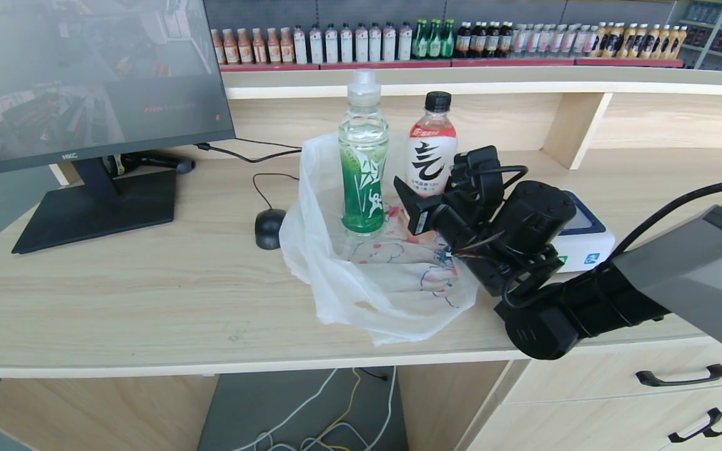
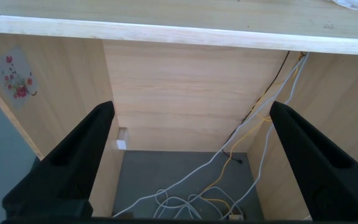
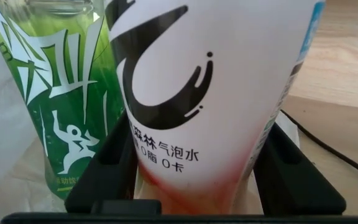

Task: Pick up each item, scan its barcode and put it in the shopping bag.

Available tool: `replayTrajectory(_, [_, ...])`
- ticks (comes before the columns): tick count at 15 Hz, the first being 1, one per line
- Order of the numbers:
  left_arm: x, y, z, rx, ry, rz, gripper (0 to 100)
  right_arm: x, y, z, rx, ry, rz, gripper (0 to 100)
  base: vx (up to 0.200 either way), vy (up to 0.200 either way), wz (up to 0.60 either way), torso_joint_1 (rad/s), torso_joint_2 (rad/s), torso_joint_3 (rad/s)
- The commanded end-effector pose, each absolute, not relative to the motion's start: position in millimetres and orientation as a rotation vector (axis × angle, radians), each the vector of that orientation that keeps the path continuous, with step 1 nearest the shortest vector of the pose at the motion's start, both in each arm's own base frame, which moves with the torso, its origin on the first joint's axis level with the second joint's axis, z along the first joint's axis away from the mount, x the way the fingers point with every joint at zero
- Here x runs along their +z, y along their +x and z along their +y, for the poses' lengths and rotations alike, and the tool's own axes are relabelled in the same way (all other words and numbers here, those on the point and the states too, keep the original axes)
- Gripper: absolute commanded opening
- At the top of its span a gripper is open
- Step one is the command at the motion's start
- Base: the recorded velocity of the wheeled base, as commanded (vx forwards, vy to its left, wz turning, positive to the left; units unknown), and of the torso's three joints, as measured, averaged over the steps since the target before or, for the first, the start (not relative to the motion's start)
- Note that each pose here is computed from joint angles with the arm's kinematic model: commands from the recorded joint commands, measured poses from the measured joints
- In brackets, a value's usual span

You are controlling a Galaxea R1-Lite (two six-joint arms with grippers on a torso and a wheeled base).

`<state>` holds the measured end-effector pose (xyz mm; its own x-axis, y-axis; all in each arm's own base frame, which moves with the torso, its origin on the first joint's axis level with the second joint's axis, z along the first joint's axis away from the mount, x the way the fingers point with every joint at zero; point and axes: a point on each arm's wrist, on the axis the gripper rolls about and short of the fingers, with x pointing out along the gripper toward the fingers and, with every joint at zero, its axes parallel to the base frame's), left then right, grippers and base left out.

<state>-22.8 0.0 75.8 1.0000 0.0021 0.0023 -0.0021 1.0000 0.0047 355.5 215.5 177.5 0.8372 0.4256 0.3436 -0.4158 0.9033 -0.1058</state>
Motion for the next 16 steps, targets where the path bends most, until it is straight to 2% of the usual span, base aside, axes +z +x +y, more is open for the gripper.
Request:
replayTrajectory(1, [76, -23, 0, 0.002, 0.005, -0.003, 100, 178, 355, 215, 0.446, -0.027, -0.371, 100, 0.000, 0.000, 0.00, 0.000, 0.00, 0.000])
replayTrajectory(11, [76, -23, 0, 0.002, 0.005, -0.003, 100, 182, 334, 203, 0.440, -0.002, -0.350, 100, 0.000, 0.000, 0.00, 0.000, 0.00, 0.000])
replayTrajectory(14, [76, -23, 0, 0.003, 0.005, -0.003, 100, 193, 311, 196, 0.431, 0.014, -0.375, 100, 0.000, 0.000, 0.00, 0.000, 0.00, 0.000])
replayTrajectory(16, [76, -23, 0, 0.003, 0.005, -0.003, 100, 195, 278, 187, 0.448, 0.020, -0.370, 100, 0.000, 0.000, 0.00, 0.000, 0.00, 0.000])
